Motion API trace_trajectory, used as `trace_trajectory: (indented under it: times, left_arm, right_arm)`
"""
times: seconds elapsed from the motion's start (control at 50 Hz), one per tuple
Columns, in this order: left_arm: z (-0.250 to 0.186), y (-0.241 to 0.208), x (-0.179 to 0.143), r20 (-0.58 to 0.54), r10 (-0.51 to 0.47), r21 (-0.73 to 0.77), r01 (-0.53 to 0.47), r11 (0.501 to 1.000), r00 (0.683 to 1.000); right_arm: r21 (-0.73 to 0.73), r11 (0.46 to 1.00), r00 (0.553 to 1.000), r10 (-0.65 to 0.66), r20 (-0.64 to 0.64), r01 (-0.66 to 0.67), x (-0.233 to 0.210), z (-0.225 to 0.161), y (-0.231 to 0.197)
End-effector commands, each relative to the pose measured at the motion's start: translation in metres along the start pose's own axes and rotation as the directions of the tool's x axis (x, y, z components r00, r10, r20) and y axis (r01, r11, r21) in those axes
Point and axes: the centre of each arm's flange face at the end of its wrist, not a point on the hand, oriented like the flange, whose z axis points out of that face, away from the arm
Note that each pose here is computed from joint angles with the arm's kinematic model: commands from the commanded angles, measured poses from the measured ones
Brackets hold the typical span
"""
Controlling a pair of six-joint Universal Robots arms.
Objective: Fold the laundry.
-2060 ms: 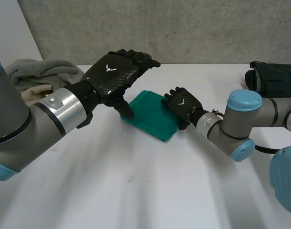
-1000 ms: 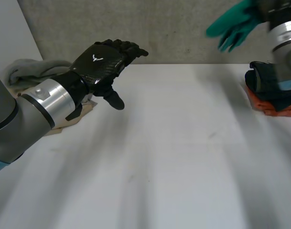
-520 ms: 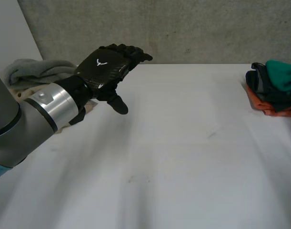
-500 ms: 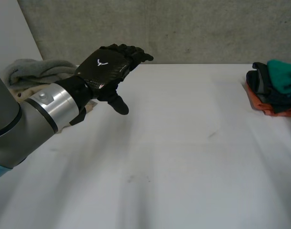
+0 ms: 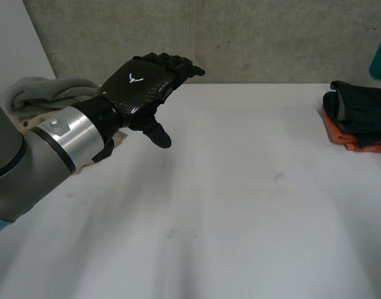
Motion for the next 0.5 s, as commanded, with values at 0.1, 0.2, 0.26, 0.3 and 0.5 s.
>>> trace_trajectory:
  times: [0.1,0.2,0.26,0.3,0.5]
  left_arm:
    - [0.000,0.001,0.000,-0.001,-0.003,-0.004,0.003,1.000,1.000]
    - [0.000,0.002,0.000,-0.002,-0.002,-0.005,0.002,1.000,1.000]
    - [0.000,0.002,0.000,-0.003,-0.004,-0.007,0.004,1.000,1.000]
    - [0.000,0.002,0.000,-0.003,-0.004,-0.007,0.004,1.000,1.000]
    - [0.000,0.003,0.001,-0.003,-0.006,-0.009,0.006,1.000,1.000]
  right_arm:
    - [-0.097,0.983,0.987,0.161,0.019,-0.158,-0.038,-0.026,0.043]
    - [-0.167,0.971,0.983,0.180,0.044,-0.171,-0.061,-0.063,0.072]
    - [-0.205,0.965,0.982,0.181,0.056,-0.166,-0.067,-0.082,0.084]
    - [-0.211,0.964,0.983,0.174,0.054,-0.159,-0.064,-0.083,0.086]
    - [-0.179,0.973,0.986,0.156,0.053,-0.144,-0.050,-0.070,0.067]
